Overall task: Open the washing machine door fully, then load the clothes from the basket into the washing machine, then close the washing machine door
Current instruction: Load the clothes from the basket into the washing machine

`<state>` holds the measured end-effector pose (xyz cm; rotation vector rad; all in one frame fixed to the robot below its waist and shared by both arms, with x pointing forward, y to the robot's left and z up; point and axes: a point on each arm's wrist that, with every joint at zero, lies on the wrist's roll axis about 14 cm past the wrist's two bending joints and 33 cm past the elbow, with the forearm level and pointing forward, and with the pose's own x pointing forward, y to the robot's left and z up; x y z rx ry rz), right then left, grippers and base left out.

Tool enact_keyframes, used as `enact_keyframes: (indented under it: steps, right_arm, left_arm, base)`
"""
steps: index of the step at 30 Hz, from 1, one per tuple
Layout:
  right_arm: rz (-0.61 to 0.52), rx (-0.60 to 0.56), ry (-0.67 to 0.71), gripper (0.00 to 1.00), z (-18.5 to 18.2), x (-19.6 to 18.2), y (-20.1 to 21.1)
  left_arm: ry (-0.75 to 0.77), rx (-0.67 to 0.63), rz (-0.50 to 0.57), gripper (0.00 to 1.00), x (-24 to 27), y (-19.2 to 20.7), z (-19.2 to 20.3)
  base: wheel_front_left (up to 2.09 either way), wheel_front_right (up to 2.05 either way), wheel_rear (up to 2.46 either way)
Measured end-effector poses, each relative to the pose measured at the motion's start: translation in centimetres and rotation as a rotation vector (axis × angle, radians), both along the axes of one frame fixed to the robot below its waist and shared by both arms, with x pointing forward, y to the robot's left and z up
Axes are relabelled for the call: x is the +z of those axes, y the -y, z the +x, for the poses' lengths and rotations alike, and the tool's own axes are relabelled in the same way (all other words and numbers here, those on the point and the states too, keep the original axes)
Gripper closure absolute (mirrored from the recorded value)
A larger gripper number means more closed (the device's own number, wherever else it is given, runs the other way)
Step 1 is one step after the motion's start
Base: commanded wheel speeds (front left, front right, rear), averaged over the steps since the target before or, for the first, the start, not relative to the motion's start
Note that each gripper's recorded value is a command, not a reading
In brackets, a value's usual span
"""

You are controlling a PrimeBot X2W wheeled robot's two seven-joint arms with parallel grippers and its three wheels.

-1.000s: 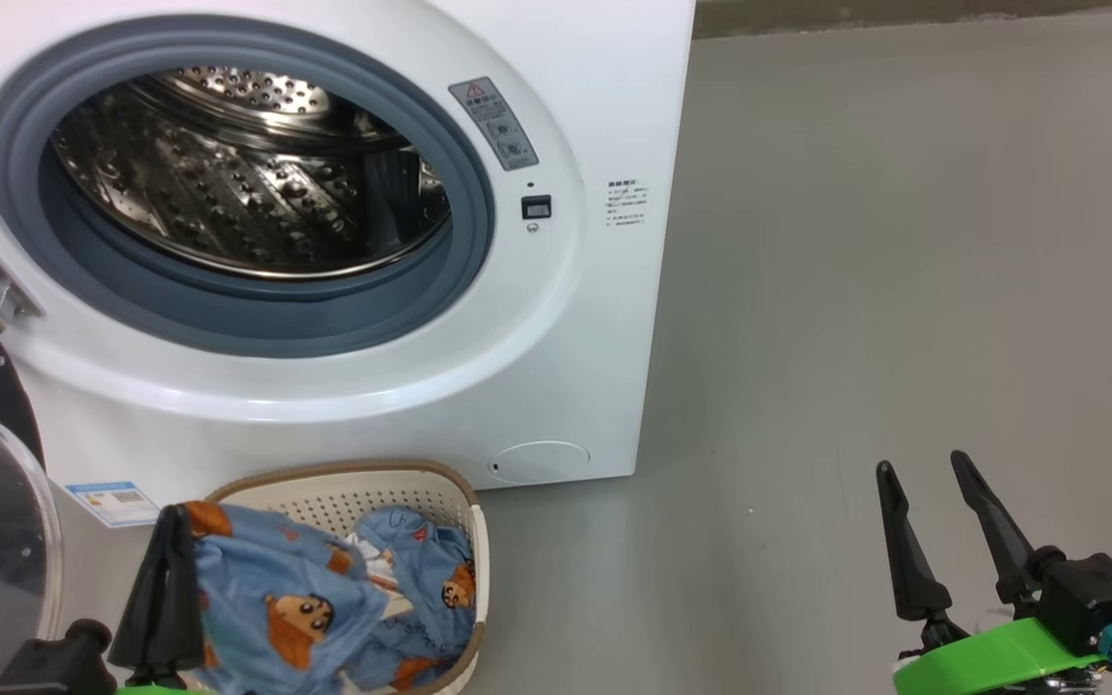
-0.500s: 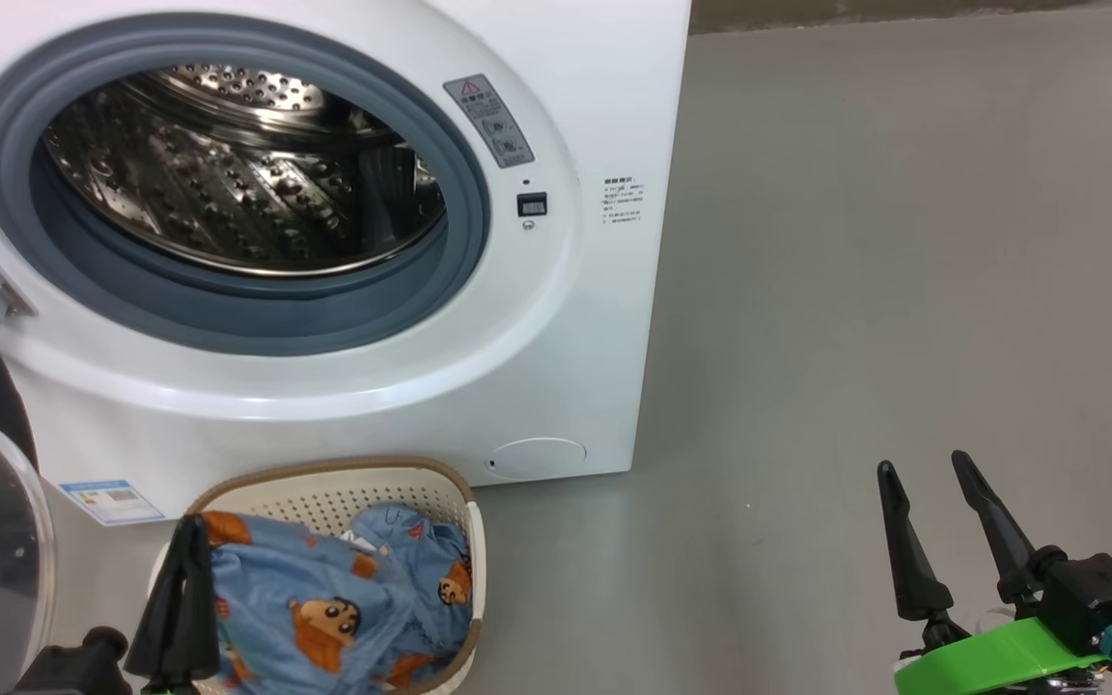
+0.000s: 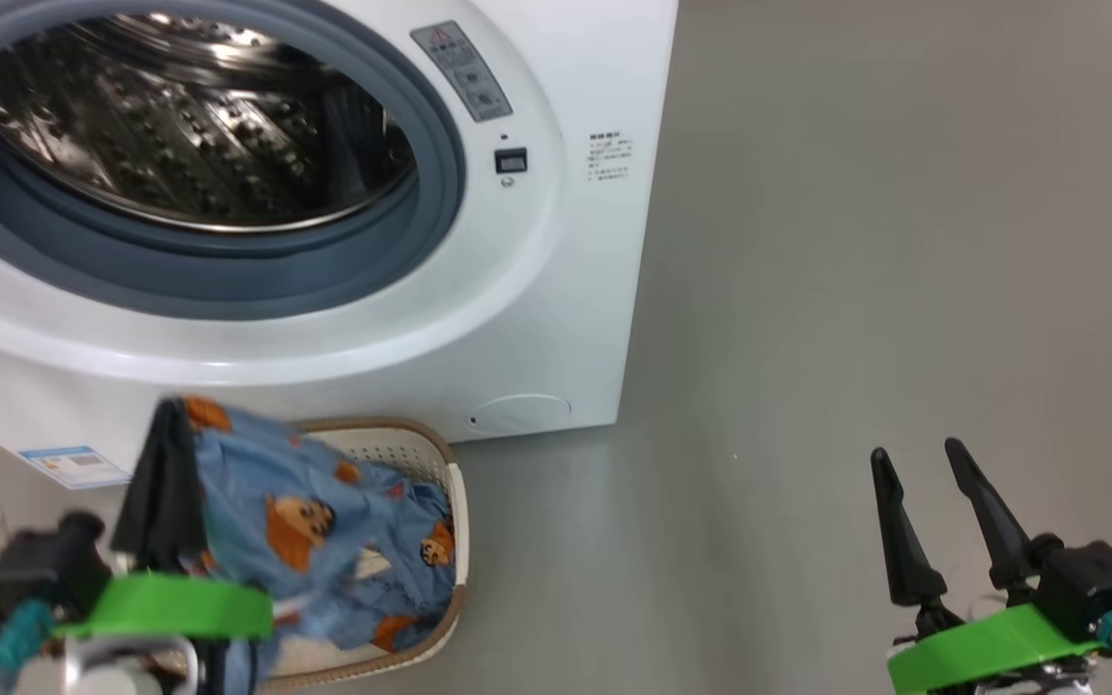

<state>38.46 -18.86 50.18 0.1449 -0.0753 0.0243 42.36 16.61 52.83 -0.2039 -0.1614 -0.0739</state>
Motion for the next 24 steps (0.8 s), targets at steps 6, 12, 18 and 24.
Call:
enact_keyframes:
  steps: [6,12,18,24]
  right_arm:
    - [-0.003,-0.002,-0.011,0.0,1.1,-0.5,0.1]
    - [-0.009,-0.013,-0.033,0.0,2.1,-1.4,0.5]
    - [-0.009,-0.027,-0.059,0.0,2.9,-2.6,1.1]
    - [-0.008,-0.031,-0.094,0.0,4.1,-4.2,1.3]
  left_arm:
    - [0.049,-0.015,0.014,1.0,1.5,0.2,4.5]
    - [0.113,-0.014,0.044,1.0,3.6,-0.6,9.7]
    - [0.163,-0.016,0.06,1.0,5.2,-0.7,13.6]
    - [0.175,-0.033,0.05,1.0,4.9,0.2,17.4]
  base:
    - [0.0,0.0,0.0]
    - [0.0,0.0,0.0]
    - [0.0,0.0,0.0]
    - [0.0,0.0,0.0]
